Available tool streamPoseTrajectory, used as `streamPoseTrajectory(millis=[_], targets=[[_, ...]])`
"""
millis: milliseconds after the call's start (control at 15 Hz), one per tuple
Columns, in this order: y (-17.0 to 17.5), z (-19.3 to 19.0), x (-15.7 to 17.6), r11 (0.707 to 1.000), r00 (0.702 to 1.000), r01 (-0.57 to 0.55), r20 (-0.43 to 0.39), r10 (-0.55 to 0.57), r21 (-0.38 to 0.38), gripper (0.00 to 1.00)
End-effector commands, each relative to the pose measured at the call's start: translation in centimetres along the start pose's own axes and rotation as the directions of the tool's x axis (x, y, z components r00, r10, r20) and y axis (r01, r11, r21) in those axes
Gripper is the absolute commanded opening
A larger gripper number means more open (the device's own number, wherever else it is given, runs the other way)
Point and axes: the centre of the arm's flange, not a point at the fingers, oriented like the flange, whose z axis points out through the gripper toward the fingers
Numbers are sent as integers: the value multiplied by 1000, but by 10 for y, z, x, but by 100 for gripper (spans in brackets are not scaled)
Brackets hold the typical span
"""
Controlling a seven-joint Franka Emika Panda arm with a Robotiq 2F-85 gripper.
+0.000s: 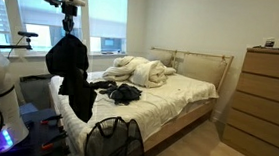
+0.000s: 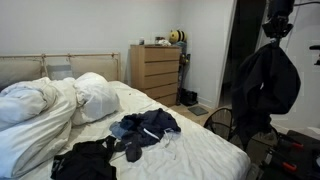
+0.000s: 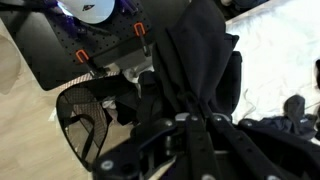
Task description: Put some of the clothes on the bed in the laundry hamper
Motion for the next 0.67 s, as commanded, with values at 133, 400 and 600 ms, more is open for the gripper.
streamPoseTrajectory(millis=[133,400,600], targets=[[71,-12,-20,990,955,-141,-265,137,5,1],[105,-25,-10,965,866,-259,-432,251,41,1],[122,-26,5,953,814,-295,-505,285,63,1]])
